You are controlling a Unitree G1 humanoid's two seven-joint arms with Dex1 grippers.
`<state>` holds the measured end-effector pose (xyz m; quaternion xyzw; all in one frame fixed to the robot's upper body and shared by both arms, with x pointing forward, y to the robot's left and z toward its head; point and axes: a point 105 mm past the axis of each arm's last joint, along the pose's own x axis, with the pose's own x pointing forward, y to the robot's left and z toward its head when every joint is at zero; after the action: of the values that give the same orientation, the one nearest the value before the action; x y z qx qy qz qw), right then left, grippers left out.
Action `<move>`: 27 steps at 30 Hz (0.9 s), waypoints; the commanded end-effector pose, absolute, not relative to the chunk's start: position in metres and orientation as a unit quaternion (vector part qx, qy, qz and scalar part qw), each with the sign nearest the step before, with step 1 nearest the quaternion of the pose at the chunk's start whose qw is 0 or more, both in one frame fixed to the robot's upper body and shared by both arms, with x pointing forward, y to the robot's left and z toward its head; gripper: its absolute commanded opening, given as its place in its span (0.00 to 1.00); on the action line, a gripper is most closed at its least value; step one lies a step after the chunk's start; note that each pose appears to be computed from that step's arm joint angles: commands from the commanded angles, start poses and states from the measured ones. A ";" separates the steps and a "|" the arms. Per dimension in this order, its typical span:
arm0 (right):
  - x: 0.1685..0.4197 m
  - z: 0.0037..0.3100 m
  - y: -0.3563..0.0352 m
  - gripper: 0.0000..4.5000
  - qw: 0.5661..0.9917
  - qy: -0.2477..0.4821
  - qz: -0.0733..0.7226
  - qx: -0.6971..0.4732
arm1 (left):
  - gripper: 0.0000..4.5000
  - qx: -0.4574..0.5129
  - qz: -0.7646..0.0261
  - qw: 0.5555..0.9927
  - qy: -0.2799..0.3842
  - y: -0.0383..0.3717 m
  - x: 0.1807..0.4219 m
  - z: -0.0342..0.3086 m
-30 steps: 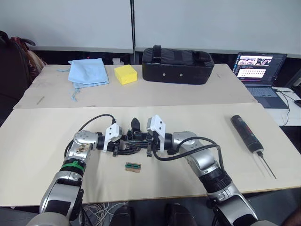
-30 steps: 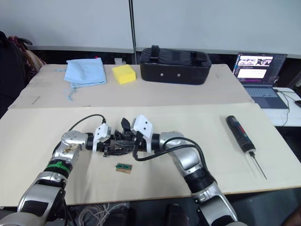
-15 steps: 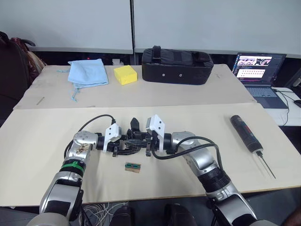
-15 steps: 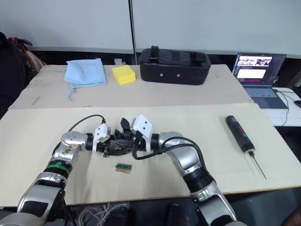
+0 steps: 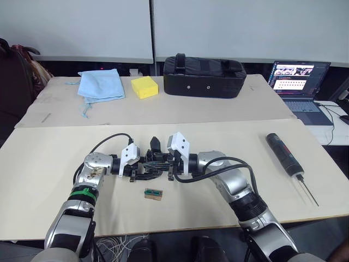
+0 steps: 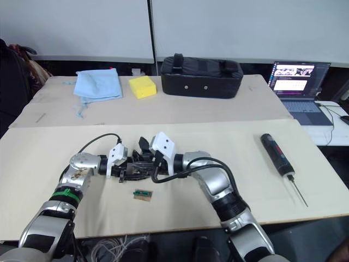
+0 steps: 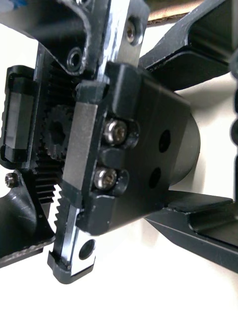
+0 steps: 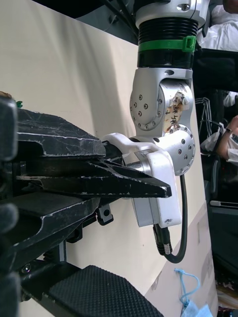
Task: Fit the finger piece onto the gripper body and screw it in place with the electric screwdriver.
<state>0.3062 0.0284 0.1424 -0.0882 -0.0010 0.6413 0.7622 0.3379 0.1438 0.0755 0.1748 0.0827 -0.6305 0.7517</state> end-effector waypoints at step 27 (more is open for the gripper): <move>0.278 0.241 0.009 1.00 0.713 -0.228 0.663 -0.013 | 0.95 0.152 -0.594 0.787 0.072 0.149 0.345 0.074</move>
<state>0.2865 0.0152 0.2138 -0.0170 -0.1782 0.6625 0.7274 0.3421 0.1452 0.0732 0.1590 0.0704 -0.6062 0.7761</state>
